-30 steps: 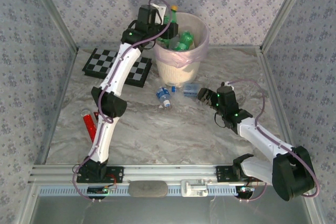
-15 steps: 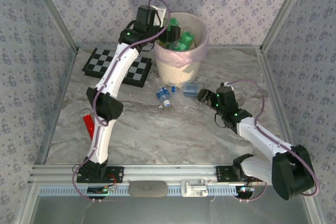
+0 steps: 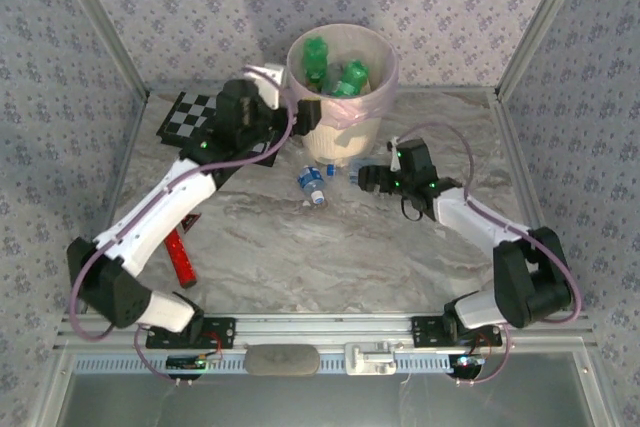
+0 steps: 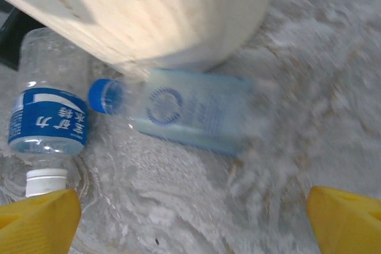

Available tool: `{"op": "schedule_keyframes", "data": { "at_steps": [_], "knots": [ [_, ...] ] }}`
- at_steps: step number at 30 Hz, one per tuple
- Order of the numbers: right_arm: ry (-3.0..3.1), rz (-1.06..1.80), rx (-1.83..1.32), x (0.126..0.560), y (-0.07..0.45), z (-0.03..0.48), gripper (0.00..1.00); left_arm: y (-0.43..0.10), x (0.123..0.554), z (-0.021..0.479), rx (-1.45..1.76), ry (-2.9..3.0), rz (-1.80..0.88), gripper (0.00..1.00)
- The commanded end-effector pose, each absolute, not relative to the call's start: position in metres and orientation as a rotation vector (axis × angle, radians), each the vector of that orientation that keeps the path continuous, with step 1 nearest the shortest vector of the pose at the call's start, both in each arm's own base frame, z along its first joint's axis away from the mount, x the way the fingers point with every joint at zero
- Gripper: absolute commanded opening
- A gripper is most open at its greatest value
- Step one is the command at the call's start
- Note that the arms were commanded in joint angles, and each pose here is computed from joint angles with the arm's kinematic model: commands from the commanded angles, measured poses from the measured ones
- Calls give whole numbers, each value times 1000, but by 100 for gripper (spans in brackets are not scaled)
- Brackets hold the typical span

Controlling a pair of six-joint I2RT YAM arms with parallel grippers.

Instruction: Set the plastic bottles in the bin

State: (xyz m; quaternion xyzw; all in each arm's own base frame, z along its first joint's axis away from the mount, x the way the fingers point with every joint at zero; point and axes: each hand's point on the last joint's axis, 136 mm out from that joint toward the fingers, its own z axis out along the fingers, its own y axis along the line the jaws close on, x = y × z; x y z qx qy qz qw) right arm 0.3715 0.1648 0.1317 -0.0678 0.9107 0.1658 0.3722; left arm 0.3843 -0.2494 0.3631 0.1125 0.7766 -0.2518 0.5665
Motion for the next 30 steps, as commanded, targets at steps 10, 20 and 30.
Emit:
{"op": "schedule_keyframes", "data": {
  "at_steps": [10, 20, 30],
  "knots": [
    [2404, 195, -708, 411, 198, 107, 99, -156, 351, 268, -207, 1900, -476, 100],
    [2375, -61, -886, 429, 222, 82, 99, -131, 308, 169, -464, 2055, -543, 100],
    [2422, -44, -941, 422, 226, 59, 99, -141, 310, 164, -439, 2062, -561, 100]
  ]
}}
